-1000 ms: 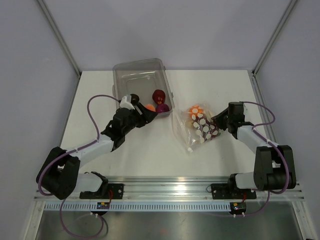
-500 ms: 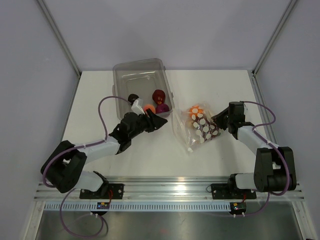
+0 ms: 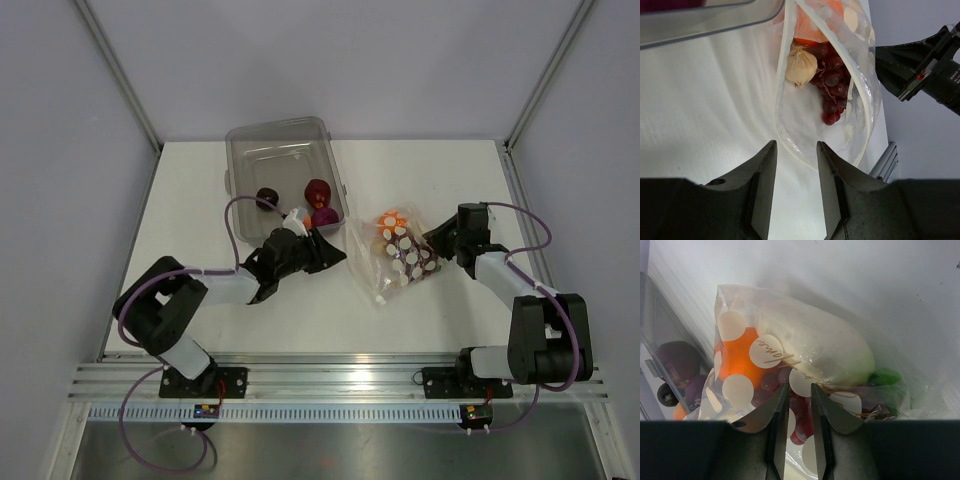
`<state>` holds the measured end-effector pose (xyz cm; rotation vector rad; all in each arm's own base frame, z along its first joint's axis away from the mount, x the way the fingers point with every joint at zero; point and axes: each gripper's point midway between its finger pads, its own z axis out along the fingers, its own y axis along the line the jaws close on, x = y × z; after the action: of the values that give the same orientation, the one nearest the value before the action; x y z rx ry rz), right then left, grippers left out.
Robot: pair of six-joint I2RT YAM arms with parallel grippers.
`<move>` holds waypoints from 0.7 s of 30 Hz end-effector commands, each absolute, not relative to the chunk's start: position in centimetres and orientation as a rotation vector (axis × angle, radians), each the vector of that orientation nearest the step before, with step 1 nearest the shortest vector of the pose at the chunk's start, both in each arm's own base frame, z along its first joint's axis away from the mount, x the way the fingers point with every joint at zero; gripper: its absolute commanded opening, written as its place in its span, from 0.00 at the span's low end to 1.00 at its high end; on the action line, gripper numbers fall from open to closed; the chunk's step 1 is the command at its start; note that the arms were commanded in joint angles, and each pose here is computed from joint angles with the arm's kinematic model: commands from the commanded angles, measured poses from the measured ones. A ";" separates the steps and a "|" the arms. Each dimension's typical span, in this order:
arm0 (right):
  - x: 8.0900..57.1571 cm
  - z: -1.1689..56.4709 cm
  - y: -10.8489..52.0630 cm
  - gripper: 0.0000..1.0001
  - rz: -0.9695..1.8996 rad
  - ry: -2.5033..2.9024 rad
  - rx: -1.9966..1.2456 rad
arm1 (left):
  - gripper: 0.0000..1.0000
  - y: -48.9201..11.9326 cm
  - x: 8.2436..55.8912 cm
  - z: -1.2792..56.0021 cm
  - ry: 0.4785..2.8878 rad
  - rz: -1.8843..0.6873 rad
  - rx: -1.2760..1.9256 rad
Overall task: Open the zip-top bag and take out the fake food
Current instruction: Pick up the fake fruit from the zipper food storage bag.
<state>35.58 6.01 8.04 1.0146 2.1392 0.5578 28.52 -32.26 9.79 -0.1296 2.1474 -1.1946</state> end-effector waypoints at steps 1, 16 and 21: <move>35.8 8.7 6.4 0.31 0.565 2.130 0.979 | 0.40 -34.5 29.6 13.6 2.024 -1.299 -0.072; 36.0 8.2 6.3 0.31 0.537 2.136 0.987 | 0.41 -37.2 30.2 11.8 2.077 -1.302 -0.049; 36.4 7.9 6.1 0.31 0.520 2.143 0.995 | 0.41 -37.9 30.9 11.3 2.087 -1.286 -0.048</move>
<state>35.48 6.28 7.28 1.0144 2.1614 0.5422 29.78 -36.37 9.10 -0.0776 2.1658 -1.2392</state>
